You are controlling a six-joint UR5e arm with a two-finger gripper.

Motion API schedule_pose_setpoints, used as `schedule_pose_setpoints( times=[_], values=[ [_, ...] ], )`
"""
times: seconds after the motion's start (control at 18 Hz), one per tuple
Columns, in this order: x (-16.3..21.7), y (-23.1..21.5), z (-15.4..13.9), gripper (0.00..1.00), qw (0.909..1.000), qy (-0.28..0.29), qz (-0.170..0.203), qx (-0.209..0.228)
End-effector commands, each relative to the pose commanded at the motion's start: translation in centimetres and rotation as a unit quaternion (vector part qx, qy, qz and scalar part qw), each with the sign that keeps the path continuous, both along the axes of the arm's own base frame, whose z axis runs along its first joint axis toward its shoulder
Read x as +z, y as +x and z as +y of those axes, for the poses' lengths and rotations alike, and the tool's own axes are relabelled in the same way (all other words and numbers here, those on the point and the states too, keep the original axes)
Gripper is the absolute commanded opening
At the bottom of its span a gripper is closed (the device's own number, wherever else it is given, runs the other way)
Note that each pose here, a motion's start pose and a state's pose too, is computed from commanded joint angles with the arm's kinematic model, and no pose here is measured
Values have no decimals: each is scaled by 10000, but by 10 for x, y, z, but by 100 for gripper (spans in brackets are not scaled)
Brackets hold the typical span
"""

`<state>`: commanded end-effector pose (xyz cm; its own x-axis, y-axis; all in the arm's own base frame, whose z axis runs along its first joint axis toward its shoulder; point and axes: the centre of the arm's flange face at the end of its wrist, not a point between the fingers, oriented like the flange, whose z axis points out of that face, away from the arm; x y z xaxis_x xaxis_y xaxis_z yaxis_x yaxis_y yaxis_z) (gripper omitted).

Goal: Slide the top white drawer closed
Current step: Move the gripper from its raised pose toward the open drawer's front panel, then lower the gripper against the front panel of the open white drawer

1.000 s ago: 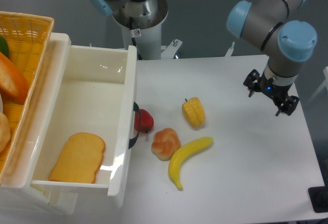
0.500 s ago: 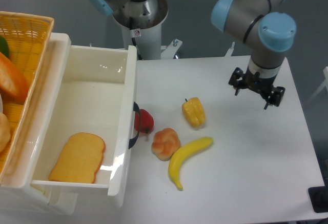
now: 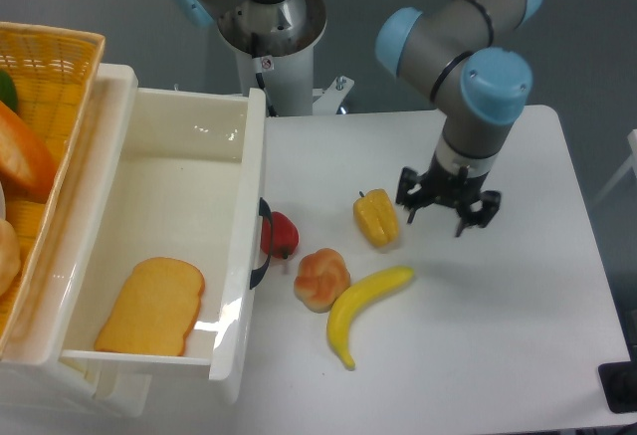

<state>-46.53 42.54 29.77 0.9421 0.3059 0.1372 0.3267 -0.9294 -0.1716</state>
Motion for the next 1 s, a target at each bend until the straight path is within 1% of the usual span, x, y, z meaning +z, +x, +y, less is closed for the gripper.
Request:
schedule_pose_setpoints(
  times=[0.06, 0.11, 0.22, 0.28, 0.33, 0.39, 0.5, 0.67, 0.78, 1.0],
  values=[
    [1, 7, 8, 27, 10000, 40, -49, 57],
    [1, 14, 17, 26, 9999, 107, -104, 38],
    [3, 28, 31, 16, 9989, 350, -301, 23],
    [5, 34, 35, 8, 9982, 416, -430, 28],
    [4, 43, 38, 2, 9973, 395, -622, 5],
    [4, 50, 39, 0, 9961, 351, -805, -13],
    [9, 61, 37, 0, 9935, 331, -1089, -14],
    [14, 67, 36, 0, 9827, 688, -1714, 153],
    [34, 64, 21, 0, 9776, 855, -1895, 326],
    [42, 68, 26, 0, 9734, 1007, -2030, 325]
  ],
)
